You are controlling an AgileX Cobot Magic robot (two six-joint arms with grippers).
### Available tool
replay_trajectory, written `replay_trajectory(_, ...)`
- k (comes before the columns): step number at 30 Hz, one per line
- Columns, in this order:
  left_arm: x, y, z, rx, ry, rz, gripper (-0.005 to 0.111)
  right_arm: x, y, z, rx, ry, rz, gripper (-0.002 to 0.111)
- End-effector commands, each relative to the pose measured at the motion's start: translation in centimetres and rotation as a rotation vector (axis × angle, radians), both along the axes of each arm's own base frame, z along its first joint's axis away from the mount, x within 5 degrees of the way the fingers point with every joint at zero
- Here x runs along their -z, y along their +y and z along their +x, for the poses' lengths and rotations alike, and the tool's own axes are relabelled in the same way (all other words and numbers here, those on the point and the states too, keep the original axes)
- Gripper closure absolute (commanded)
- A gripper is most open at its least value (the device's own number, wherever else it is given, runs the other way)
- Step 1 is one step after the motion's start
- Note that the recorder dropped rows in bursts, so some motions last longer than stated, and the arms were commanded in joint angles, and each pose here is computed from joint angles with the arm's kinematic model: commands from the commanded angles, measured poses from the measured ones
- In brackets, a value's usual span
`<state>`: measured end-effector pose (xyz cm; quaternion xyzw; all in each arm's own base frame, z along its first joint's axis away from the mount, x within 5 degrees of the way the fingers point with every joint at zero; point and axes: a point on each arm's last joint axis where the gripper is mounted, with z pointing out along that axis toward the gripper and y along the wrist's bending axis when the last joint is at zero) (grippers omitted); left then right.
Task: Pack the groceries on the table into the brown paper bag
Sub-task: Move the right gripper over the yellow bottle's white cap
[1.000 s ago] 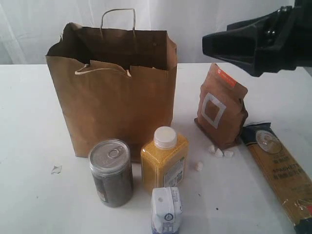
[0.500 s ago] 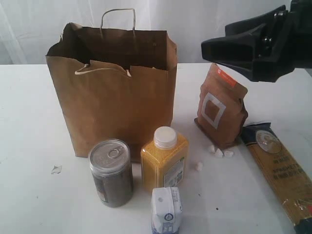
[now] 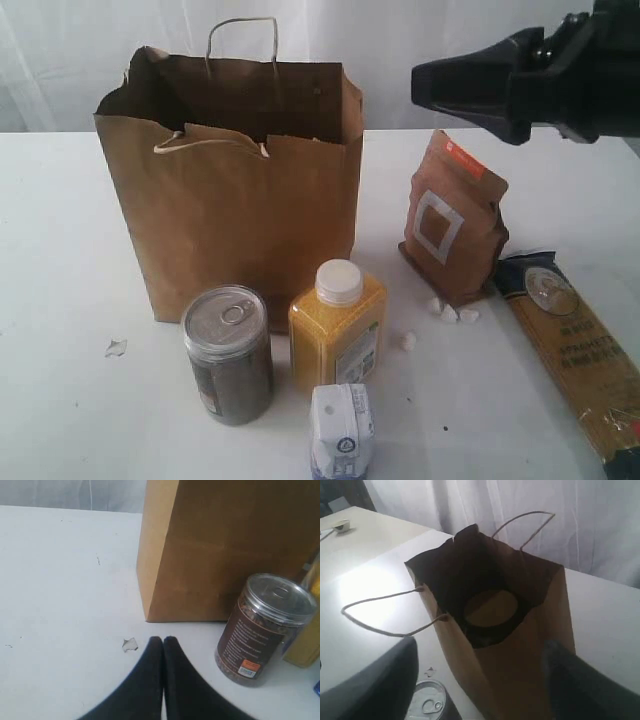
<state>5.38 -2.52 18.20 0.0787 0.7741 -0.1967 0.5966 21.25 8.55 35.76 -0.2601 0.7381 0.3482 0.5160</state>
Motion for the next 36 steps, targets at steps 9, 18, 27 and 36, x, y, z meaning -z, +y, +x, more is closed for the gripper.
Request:
replay_trajectory(9, 0.1, 0.0, 0.0, -0.001, -0.003, -0.009, 0.107, -1.5, -1.2, 1.4, 0.233, -0.114, 0.303, 0.043)
replay_trajectory(18, 0.1, 0.0, 0.0, -0.001, -0.003, -0.009, 0.107, 2.8, -3.2, 0.3, 0.648, 0.007, -0.298, 0.048)
replay_trajectory(27, 0.1, 0.0, 0.0, -0.001, -0.003, -0.009, 0.107, 2.7, 0.7, -3.2, 0.124, 0.142, -0.672, 0.05)
replay_trajectory(36, 0.1, 0.0, 0.0, -0.001, -0.003, -0.009, 0.107, 2.5, 5.2, -2.1, -0.128, 0.061, -0.721, 0.038)
